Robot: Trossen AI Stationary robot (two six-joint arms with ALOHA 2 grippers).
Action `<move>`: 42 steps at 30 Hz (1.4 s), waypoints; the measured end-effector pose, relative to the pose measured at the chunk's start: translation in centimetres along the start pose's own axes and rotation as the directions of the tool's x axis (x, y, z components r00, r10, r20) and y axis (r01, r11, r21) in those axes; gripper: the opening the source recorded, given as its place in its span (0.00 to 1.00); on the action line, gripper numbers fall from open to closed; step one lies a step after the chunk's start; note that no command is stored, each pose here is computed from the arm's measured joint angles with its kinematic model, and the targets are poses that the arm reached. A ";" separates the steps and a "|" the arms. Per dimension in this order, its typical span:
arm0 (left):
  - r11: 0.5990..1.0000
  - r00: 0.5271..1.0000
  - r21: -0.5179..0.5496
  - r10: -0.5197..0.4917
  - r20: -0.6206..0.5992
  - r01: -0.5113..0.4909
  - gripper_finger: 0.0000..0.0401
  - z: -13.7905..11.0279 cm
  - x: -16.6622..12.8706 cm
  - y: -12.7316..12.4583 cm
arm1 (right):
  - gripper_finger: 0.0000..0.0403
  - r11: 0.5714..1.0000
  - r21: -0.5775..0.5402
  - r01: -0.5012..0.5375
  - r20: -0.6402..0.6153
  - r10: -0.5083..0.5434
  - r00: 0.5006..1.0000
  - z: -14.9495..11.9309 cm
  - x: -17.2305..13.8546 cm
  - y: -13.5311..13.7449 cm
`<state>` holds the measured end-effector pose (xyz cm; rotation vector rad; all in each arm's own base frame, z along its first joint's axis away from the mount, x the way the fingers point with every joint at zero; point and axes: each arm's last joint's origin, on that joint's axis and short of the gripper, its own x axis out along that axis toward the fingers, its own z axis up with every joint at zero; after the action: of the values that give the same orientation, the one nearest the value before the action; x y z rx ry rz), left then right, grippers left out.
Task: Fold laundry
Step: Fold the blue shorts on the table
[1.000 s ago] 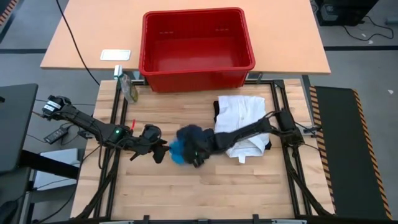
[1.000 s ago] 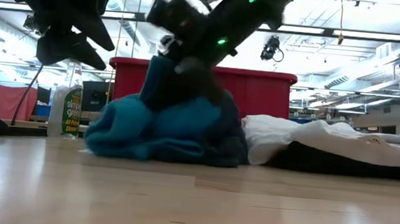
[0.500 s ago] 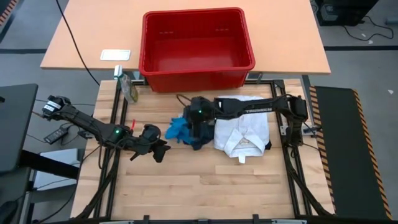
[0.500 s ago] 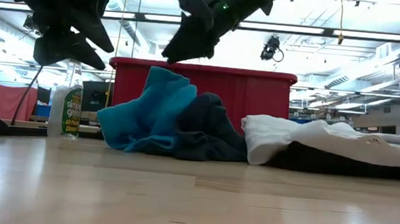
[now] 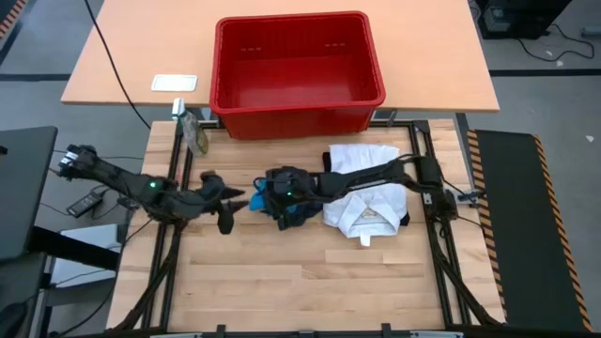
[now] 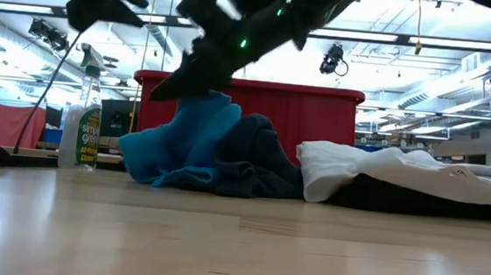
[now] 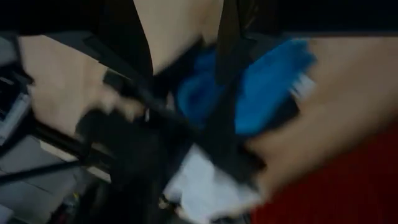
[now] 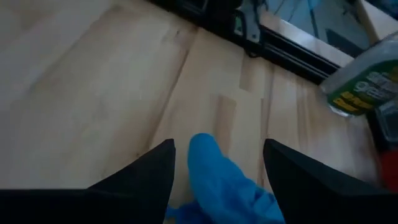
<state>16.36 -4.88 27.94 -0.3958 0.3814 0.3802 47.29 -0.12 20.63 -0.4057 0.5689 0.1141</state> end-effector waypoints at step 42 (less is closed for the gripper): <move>0.993 0.975 0.117 -0.016 0.222 -0.010 0.44 3.1 -1.1 -0.8 | 0.04 0.956 0.284 0.076 -0.219 -0.012 0.976 6.3 -1.9 -4.1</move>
<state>16.65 -4.51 31.29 -0.2356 0.1830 0.3925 49.73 -1.37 27.87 -0.1435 0.7785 -0.0585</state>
